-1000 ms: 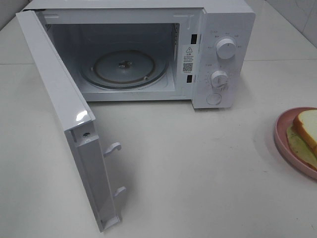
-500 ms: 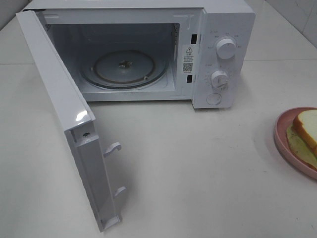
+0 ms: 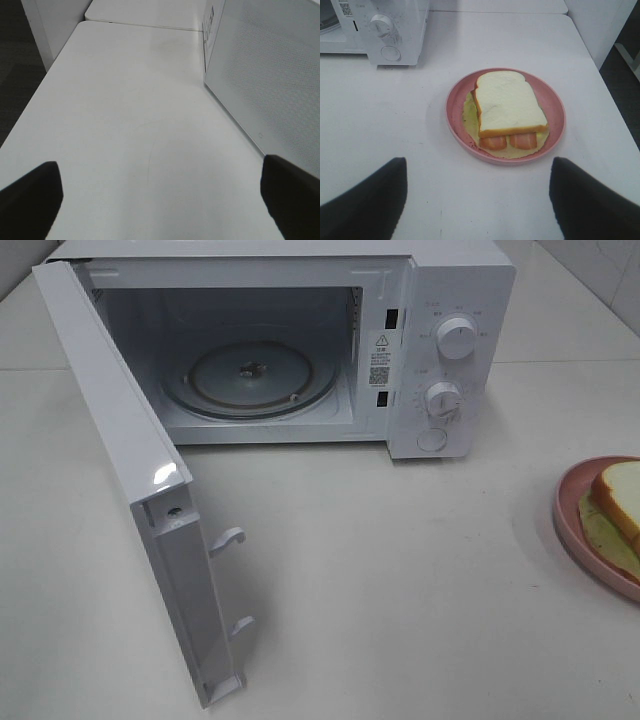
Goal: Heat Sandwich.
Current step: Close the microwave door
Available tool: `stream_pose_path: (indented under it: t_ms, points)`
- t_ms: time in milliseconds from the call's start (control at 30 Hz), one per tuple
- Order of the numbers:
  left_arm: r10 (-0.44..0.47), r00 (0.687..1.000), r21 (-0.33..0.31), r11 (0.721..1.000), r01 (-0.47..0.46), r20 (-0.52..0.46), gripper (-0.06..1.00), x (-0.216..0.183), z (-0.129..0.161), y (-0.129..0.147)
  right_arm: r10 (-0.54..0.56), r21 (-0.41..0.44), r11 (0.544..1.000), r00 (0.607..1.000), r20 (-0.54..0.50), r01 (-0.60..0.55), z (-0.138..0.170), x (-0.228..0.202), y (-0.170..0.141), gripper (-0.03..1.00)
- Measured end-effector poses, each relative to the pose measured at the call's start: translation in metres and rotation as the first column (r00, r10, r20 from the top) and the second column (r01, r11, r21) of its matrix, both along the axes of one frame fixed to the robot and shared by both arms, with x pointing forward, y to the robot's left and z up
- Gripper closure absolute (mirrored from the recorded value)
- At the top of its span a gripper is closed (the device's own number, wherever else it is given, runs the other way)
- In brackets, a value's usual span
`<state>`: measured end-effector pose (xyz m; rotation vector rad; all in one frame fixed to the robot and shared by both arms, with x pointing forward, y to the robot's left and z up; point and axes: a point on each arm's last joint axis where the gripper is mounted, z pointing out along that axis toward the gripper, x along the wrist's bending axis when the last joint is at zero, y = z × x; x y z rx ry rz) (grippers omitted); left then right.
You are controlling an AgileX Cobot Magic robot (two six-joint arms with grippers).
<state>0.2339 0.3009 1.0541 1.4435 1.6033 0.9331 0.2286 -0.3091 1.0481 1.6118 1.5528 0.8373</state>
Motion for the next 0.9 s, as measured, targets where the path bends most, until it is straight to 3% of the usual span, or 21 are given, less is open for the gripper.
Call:
stream_pose_path:
  t_ms: [900]
  points:
    - [-0.001, 1.000, -0.001, 1.000, 0.001, 0.000, -0.05, 0.0000, 0.0000, -0.0001, 0.001, -0.001, 1.000, 1.000, 0.000, -0.001, 0.0000, 0.0000, 0.0000, 0.20]
